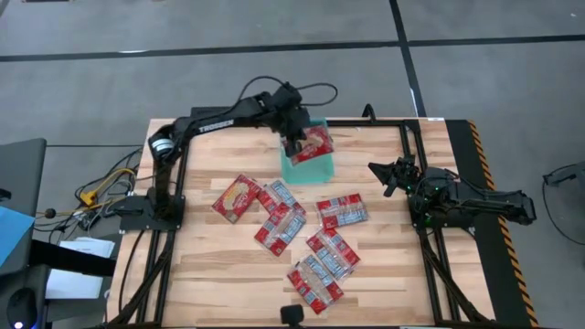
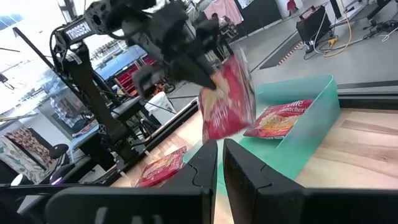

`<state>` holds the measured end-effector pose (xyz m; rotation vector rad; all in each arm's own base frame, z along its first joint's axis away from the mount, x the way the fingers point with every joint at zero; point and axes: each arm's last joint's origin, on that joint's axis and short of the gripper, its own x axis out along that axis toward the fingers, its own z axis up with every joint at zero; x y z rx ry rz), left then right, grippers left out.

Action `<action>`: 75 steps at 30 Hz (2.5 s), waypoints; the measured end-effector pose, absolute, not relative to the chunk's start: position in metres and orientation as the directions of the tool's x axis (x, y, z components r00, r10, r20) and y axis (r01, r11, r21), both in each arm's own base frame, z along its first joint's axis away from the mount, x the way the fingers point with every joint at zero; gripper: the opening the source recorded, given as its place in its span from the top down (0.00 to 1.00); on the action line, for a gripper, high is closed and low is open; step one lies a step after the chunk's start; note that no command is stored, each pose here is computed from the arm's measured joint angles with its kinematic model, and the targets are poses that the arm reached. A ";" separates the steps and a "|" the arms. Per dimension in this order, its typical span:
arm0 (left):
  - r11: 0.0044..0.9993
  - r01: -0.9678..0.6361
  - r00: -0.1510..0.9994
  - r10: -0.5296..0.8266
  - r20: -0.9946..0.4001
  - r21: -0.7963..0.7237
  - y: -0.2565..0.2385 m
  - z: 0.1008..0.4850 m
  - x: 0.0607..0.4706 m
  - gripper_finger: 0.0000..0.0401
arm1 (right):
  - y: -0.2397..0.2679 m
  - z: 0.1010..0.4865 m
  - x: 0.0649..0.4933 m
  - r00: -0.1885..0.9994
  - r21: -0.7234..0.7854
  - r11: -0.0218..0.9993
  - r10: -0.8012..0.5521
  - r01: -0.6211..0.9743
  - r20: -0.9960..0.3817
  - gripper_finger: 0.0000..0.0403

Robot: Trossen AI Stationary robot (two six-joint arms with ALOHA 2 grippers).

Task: Sort popcorn bags into baskets
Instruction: Put the red popcorn bag into the green bin

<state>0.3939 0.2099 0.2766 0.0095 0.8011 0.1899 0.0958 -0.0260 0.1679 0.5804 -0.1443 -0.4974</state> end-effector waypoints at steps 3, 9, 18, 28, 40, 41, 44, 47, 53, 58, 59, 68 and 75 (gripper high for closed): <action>0.987 -0.141 0.651 0.155 -0.743 0.083 0.210 0.264 0.398 1.00 | -0.026 0.168 0.096 0.872 0.558 0.722 -0.489 0.409 -0.007 0.87; 0.994 -0.093 0.604 0.105 -0.790 0.061 0.209 0.241 0.403 1.00 | -0.026 0.168 0.096 0.872 0.558 0.722 -0.489 0.409 -0.007 0.87; 0.996 -0.020 0.580 0.084 -0.811 0.088 0.208 0.233 0.405 0.98 | -0.026 0.168 0.096 0.872 0.558 0.722 -0.490 0.410 -0.007 0.87; 0.995 0.045 0.604 0.047 -0.796 0.092 0.200 0.234 0.409 0.82 | -0.026 0.168 0.096 0.872 0.558 0.722 -0.490 0.410 -0.007 0.87; 0.974 -0.044 0.567 0.206 -0.798 0.220 0.203 0.241 0.410 0.62 | -0.026 0.168 0.096 0.872 0.558 0.722 -0.490 0.410 -0.007 0.87; 0.973 -0.050 0.565 0.214 -0.797 0.227 0.203 0.245 0.410 0.61 | -0.026 0.168 0.096 0.872 0.558 0.722 -0.490 0.410 -0.007 0.87; 0.953 -0.104 0.545 0.294 -0.786 0.284 0.205 0.258 0.411 0.59 | -0.026 0.168 0.096 0.872 0.558 0.722 -0.490 0.410 -0.007 0.87; 0.915 -0.156 0.512 0.396 -0.762 0.371 0.211 0.264 0.410 0.61 | -0.026 0.168 0.096 0.872 0.557 0.722 -0.490 0.410 -0.007 0.87; 0.892 -0.264 0.438 0.449 -0.779 0.367 0.227 0.236 0.414 0.72 | -0.026 0.168 0.096 0.872 0.541 0.731 -0.490 0.415 -0.007 0.87; 0.874 -0.289 0.386 0.479 -0.788 0.390 0.231 0.205 0.425 0.76 | -0.026 0.168 0.096 0.872 0.542 0.731 -0.489 0.414 -0.007 0.87; 0.879 -0.281 0.389 0.471 -0.792 0.385 0.229 0.202 0.427 0.77 | -0.026 0.168 0.096 0.872 0.542 0.731 -0.489 0.414 -0.007 0.87; 0.939 -0.140 0.452 0.342 -0.824 0.314 0.207 0.197 0.438 0.77 | -0.026 0.168 0.096 0.873 0.542 0.732 -0.489 0.413 -0.006 0.87; 0.924 -0.151 0.456 0.380 -0.805 0.351 0.201 0.200 0.442 0.77 | -0.026 0.168 0.096 0.872 0.542 0.732 -0.489 0.413 -0.006 0.87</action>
